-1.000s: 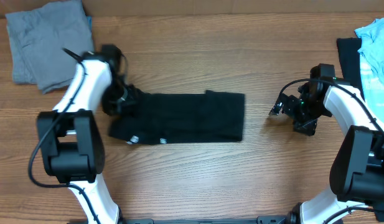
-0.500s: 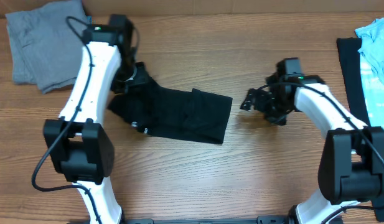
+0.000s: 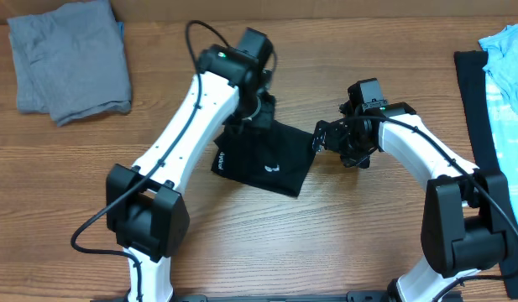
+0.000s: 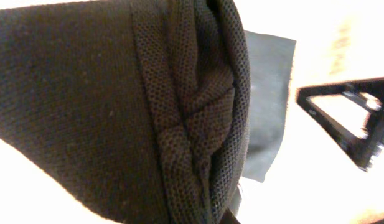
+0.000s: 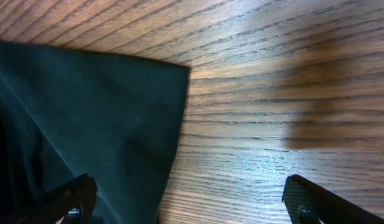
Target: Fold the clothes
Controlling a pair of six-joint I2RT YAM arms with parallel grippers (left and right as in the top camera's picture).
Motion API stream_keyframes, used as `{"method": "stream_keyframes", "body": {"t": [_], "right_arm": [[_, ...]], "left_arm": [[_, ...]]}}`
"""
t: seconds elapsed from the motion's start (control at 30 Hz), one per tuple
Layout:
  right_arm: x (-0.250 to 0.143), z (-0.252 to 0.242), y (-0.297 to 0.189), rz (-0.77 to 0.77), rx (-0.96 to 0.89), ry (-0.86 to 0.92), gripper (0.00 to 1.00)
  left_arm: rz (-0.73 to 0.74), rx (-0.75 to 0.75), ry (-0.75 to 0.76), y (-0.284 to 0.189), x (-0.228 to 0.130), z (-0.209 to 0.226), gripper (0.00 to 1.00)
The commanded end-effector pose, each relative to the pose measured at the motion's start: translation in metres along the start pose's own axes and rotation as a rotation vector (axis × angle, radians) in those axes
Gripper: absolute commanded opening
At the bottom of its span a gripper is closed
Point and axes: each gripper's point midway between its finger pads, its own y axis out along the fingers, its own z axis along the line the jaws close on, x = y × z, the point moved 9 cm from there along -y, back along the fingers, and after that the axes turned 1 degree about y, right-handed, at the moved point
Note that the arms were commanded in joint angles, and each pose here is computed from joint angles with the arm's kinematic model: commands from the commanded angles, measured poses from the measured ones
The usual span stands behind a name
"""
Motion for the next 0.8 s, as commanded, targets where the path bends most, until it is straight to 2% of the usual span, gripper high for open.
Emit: {"method": "stream_keyframes", "body": {"t": [0.0,0.07,0.1,0.2,0.27,0.4,0.57,0.67,0.77], "right_arm": [[0.005,0.000,0.001,-0.013,-0.007,0.008,1.00],[0.006,0.000,0.001,-0.014,-0.007,0.008,1.00],[0.006,-0.001,0.000,-0.018,-0.010,0.010,1.00],[0.009,-0.006,-0.002,-0.021,-0.011,0.027,1.00],[0.013,-0.017,-0.006,-0.019,-0.018,0.063,1.00],[0.021,-0.035,-0.018,-0.013,0.007,0.107,1.00],[0.035,-0.053,-0.046,-0.003,0.128,0.118,1.00],[0.041,-0.059,-0.062,-0.001,0.155,0.145,1.00],[0.045,-0.055,-0.074,-0.004,0.173,0.124,1.00]], "left_arm": [[-0.008,-0.034,0.058,-0.001,-0.001,-0.020,0.09],[-0.002,-0.035,0.068,0.001,-0.004,-0.025,0.11],[0.001,-0.035,0.073,0.001,-0.005,-0.026,0.15],[0.011,-0.034,0.084,0.005,-0.008,-0.031,0.40],[0.021,-0.045,0.090,0.008,-0.010,-0.034,0.51],[0.029,-0.108,0.093,0.007,-0.010,-0.039,0.52],[0.012,-0.207,0.138,0.005,-0.006,-0.048,0.54],[-0.030,-0.174,0.118,-0.006,0.003,-0.037,0.53],[-0.061,-0.094,0.023,-0.024,0.013,-0.007,0.54]]}}
